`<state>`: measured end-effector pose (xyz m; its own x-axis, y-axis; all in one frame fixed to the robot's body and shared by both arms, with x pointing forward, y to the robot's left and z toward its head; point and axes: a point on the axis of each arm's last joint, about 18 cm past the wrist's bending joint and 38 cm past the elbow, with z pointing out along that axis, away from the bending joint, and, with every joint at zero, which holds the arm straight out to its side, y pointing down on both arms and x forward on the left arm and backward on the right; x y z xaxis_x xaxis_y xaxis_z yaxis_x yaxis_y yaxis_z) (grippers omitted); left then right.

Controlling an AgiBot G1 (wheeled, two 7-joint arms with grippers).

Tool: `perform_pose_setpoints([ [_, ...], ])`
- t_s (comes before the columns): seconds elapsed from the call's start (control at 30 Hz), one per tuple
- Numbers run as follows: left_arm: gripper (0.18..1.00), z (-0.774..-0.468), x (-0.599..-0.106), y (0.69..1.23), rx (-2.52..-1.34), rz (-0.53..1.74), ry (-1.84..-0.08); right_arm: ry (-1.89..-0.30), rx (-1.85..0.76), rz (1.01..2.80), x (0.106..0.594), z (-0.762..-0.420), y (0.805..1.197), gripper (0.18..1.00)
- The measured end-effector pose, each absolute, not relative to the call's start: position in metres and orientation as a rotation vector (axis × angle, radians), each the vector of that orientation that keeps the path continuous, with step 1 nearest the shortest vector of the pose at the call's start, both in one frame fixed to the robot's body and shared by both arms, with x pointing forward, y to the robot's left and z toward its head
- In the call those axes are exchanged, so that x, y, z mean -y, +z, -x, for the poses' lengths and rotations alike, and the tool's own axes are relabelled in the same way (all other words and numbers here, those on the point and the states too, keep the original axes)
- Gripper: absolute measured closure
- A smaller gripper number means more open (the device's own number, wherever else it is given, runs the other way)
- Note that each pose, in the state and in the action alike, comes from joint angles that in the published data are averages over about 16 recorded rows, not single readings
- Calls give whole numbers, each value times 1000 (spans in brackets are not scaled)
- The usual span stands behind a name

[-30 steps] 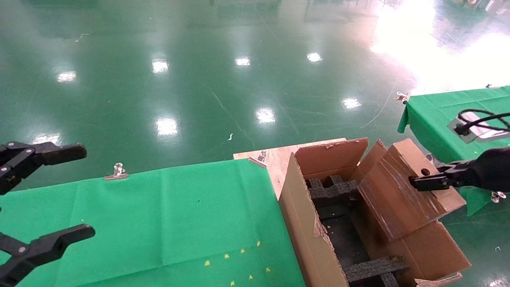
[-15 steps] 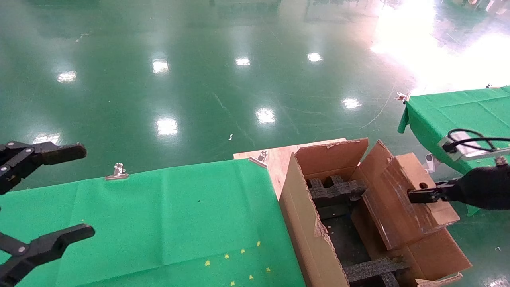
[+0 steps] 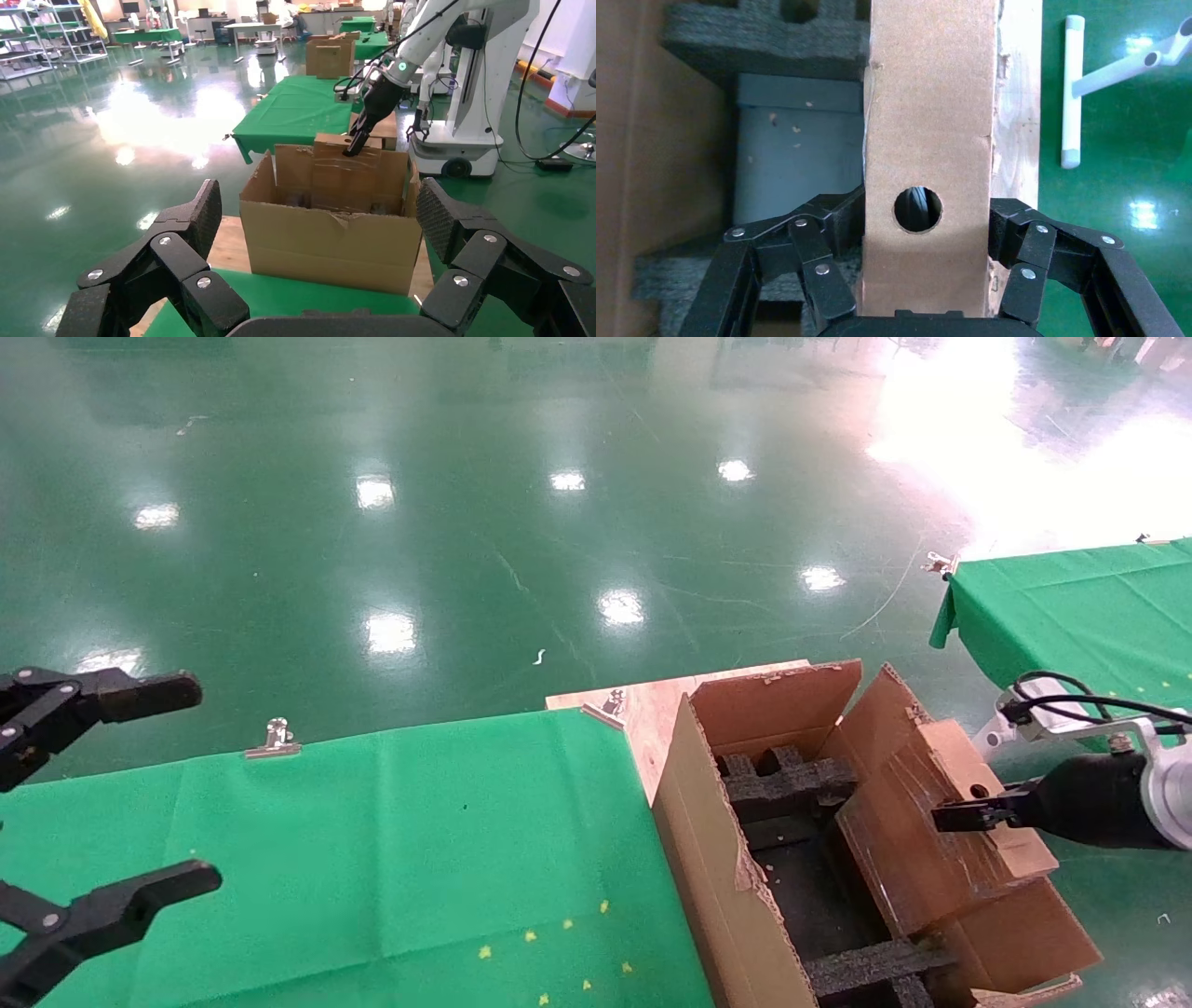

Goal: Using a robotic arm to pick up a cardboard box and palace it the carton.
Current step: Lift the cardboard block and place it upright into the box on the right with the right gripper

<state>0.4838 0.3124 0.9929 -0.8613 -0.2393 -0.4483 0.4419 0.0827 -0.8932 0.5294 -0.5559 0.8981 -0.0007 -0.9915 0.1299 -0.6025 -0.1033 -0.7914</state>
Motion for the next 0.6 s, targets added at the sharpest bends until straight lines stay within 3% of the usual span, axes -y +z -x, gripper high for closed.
perform_pose_setpoints([
  [0.6, 183, -484, -312, 993, -1878, -199, -1830, -943, -1644, 1825, 548, -564, 867, 866],
])
